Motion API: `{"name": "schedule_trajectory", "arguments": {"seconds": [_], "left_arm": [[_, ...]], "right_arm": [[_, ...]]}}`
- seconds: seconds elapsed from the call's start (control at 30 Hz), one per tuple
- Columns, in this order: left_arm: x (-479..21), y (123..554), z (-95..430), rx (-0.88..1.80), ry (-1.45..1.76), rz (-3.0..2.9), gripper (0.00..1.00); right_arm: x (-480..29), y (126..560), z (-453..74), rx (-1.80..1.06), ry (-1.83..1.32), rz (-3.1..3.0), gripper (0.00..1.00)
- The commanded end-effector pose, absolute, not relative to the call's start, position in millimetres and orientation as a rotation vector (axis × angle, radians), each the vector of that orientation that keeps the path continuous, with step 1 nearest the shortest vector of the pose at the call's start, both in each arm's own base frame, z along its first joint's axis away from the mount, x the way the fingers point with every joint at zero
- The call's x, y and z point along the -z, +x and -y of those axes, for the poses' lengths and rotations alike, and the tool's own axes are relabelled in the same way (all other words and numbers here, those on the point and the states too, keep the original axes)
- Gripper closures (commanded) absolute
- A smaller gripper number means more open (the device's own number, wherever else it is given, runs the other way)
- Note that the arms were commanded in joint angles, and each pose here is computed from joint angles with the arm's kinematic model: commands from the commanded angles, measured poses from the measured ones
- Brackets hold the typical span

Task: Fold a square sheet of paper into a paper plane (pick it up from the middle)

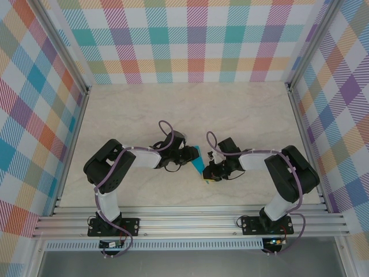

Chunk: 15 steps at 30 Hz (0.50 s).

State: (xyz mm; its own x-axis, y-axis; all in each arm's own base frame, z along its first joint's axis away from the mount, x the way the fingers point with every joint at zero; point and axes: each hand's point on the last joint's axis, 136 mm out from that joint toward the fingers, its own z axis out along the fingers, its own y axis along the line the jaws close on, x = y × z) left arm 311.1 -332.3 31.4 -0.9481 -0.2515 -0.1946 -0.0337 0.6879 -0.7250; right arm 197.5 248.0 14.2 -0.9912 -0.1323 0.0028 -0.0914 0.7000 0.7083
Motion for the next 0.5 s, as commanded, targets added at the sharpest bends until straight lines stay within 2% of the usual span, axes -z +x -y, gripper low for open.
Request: {"name": "schedule_trajectory", "arguments": {"seconds": [0.0, 0.27, 0.47], "left_arm": [[10.0, 292.3, 317.4, 0.992, -0.258, -2.765, 0.65], [8.4, 293.3, 318.5, 1.001, -0.254, -2.763, 0.65], [6.9, 292.4, 318.6, 1.003, -0.244, -2.763, 0.65]], "right_arm": [[-9.4, 177.2, -237.7, 1.129, 0.186, 2.815, 0.87], [8.2, 164.9, -226.4, 1.09, 0.099, 2.809, 0.9], [-16.0, 168.4, -228.3, 1.155, 0.112, 2.84, 0.9]]}}
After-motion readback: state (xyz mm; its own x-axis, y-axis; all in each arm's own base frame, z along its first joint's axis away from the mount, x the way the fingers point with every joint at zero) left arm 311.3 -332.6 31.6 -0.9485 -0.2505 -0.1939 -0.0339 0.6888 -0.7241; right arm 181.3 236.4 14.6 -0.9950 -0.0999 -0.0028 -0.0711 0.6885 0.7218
